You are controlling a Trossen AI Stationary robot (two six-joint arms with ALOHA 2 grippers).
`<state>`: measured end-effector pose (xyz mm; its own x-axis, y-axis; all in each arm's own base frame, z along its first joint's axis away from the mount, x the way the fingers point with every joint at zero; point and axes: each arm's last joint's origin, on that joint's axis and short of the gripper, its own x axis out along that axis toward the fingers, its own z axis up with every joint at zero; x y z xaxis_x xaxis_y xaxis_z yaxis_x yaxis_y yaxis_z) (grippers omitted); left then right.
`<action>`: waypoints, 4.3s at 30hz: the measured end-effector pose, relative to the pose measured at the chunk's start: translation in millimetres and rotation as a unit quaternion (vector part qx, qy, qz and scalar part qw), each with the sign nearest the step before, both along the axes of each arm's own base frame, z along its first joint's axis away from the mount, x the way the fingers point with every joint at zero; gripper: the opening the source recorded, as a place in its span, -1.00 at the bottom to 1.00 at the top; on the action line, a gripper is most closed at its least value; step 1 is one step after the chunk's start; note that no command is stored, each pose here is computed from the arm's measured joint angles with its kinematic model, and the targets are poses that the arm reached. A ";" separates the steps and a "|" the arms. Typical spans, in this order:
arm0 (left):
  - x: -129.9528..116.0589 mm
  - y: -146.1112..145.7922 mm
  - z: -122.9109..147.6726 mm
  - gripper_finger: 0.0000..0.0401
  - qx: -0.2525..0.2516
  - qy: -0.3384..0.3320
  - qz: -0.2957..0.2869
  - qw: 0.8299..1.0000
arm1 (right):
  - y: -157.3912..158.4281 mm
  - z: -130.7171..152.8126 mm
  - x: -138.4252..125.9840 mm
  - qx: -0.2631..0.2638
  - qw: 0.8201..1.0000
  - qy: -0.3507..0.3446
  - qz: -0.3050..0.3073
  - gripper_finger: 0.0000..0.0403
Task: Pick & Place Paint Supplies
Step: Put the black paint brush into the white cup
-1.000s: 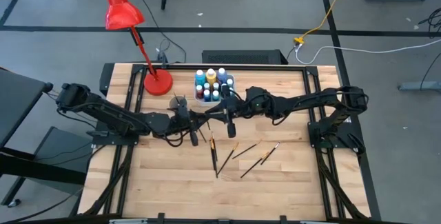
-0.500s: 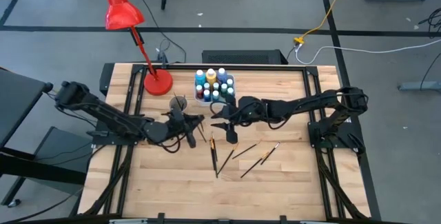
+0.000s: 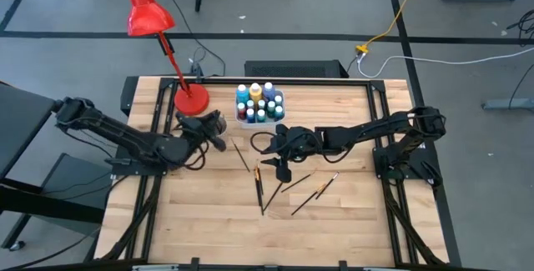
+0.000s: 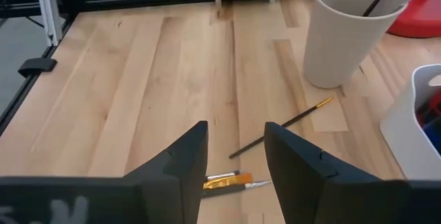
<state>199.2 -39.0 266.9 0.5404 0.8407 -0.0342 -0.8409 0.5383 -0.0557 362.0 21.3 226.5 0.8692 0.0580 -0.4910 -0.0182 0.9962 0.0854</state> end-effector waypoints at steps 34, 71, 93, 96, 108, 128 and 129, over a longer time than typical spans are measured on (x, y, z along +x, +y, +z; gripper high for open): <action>17.7 45.5 -67.7 -0.27 -0.097 0.102 0.065 0.988 | 34.2 -33.0 -34.2 0.046 0.970 0.238 0.002 -0.17; 26.9 43.7 -58.8 -0.28 -0.096 0.080 0.021 0.992 | 7.5 -96.3 -59.9 -0.131 0.842 0.496 0.166 -0.34; 28.3 42.6 -59.5 -0.28 -0.107 0.090 -0.008 0.990 | 14.8 -77.7 -68.6 -0.101 0.836 0.507 0.184 -0.98; 29.7 41.8 -57.3 -0.28 -0.108 0.075 -0.012 0.991 | 20.0 -53.6 -64.2 -0.111 0.854 0.474 0.183 -0.99; 50.7 15.8 -20.0 -0.28 -0.066 -0.025 -0.327 0.942 | 51.0 -20.4 -64.3 -0.377 0.784 0.452 0.197 -1.00; 50.2 9.8 -33.0 -0.28 -0.300 -0.083 -0.380 0.871 | 85.5 43.3 5.5 -0.788 0.582 0.149 0.134 -1.00; 50.6 9.6 -31.2 -0.29 -0.305 -0.096 -0.384 0.866 | 85.8 45.4 6.2 -0.795 0.573 0.144 0.137 -1.00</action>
<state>249.9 -29.4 235.8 0.9771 0.0880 -0.1938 -0.1923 0.7555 -0.6263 368.2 107.1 271.9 0.8038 -0.5472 -0.2333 -0.4056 -0.2172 -0.8879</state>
